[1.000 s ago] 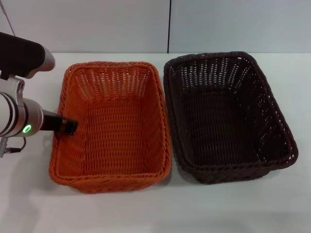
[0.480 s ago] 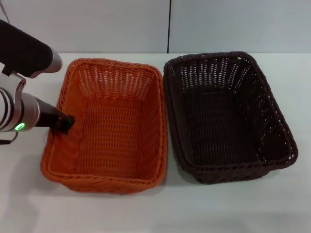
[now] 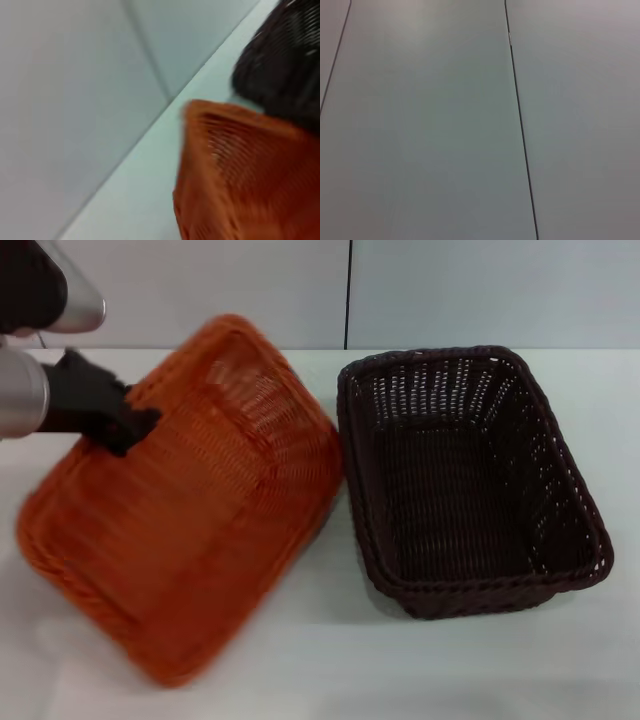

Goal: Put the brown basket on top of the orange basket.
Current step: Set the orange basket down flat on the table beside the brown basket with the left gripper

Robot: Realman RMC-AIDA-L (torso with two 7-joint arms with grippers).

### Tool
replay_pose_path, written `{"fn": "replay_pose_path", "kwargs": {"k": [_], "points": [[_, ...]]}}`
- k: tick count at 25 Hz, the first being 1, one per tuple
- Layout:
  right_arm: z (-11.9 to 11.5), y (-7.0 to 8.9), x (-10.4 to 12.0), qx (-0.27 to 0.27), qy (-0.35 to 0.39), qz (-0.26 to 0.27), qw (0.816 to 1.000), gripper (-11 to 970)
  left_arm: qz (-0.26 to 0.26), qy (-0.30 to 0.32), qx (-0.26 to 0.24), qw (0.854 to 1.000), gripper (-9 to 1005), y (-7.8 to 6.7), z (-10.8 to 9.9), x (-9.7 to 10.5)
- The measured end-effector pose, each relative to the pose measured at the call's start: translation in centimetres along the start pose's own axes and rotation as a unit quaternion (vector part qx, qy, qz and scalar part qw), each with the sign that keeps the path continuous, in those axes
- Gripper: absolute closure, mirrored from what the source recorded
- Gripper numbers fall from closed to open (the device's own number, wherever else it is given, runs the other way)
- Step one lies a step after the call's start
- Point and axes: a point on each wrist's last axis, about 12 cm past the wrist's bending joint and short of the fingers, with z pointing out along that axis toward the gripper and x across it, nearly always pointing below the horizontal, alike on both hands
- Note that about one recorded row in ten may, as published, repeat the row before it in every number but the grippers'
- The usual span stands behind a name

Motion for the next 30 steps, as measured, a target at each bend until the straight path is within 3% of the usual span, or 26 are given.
{"fn": "replay_pose_path", "kwargs": {"k": [3,13,22,30], "points": [[0.1,0.1,-0.1,0.0,-0.003,0.002,1.0,217,0.05,-0.028,0.028,0.998,756,0.6,-1.3,-1.3],[0.1,0.2,-0.3,-0.001,-0.015,0.004,1.0,217,0.142,-0.052,0.045,0.988,812,1.2,-2.9,-3.6],[-0.2,0.2,-0.5,0.001,-0.02,0.005,1.0,217,0.181,-0.072,0.075,0.978,817,1.2,-4.1,-4.2],[-0.2,0.4,-0.6,-0.001,-0.023,0.009,1.0,217,0.201,-0.06,0.07,0.975,822,2.0,-4.5,-3.8]]}}
